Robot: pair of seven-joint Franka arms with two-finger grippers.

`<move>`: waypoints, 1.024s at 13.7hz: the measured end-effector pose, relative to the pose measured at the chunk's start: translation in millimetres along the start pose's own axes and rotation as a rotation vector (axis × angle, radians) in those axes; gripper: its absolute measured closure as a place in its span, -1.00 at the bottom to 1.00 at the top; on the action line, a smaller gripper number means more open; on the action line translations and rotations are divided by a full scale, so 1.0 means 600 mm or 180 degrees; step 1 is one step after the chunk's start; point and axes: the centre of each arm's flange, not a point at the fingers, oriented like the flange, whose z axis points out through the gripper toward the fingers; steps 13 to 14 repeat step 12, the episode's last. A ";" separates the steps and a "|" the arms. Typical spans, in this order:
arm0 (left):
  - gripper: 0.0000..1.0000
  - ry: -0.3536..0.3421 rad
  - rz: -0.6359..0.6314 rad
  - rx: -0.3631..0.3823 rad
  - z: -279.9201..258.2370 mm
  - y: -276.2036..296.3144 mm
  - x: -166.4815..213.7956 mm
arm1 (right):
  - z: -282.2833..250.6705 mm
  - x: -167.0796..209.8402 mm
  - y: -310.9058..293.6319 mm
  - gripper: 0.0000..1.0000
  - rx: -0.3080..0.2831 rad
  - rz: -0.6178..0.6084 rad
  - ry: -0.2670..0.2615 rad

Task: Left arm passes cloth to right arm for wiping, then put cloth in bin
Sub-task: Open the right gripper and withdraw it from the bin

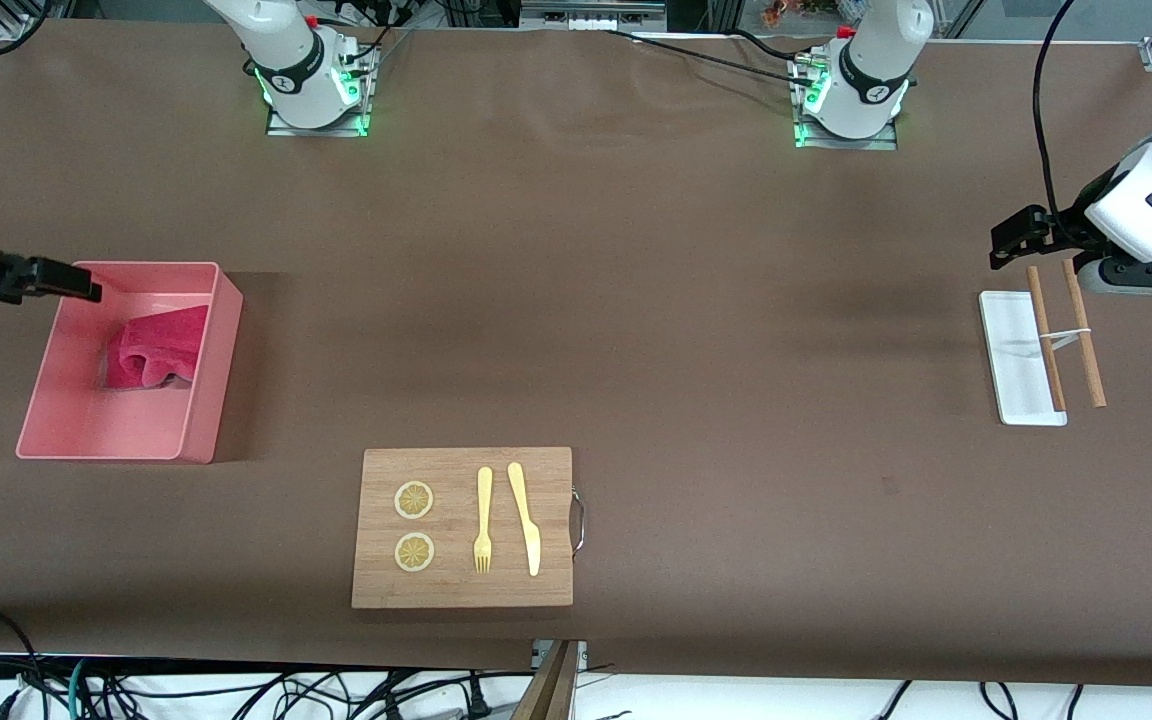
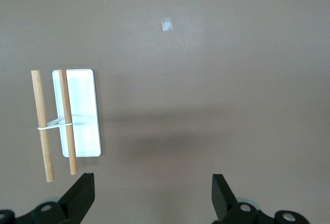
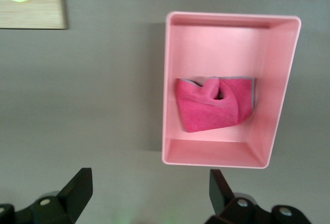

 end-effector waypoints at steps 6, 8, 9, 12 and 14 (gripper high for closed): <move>-1.00 0.0000 0.0000 0.0000 0.000 0.000 0.000 | -0.117 -0.073 -0.028 -1.00 -0.0076 -0.0074 0.0390; -1.00 0.0000 0.0000 0.0000 0.000 0.000 0.000 | -0.124 -0.089 -0.038 -1.00 -0.0064 -0.0030 0.0329; -1.00 0.0000 0.0000 0.0000 0.000 0.000 0.000 | -0.121 -0.091 -0.039 -1.00 -0.0060 -0.0011 0.0296; -1.00 0.0000 0.0000 0.0000 0.000 0.000 0.000 | -0.104 -0.084 -0.040 -1.00 -0.0061 -0.0008 0.0226; -1.00 0.0000 0.0000 0.0000 0.000 0.000 0.000 | -0.104 -0.084 -0.040 -1.00 -0.0061 -0.0008 0.0226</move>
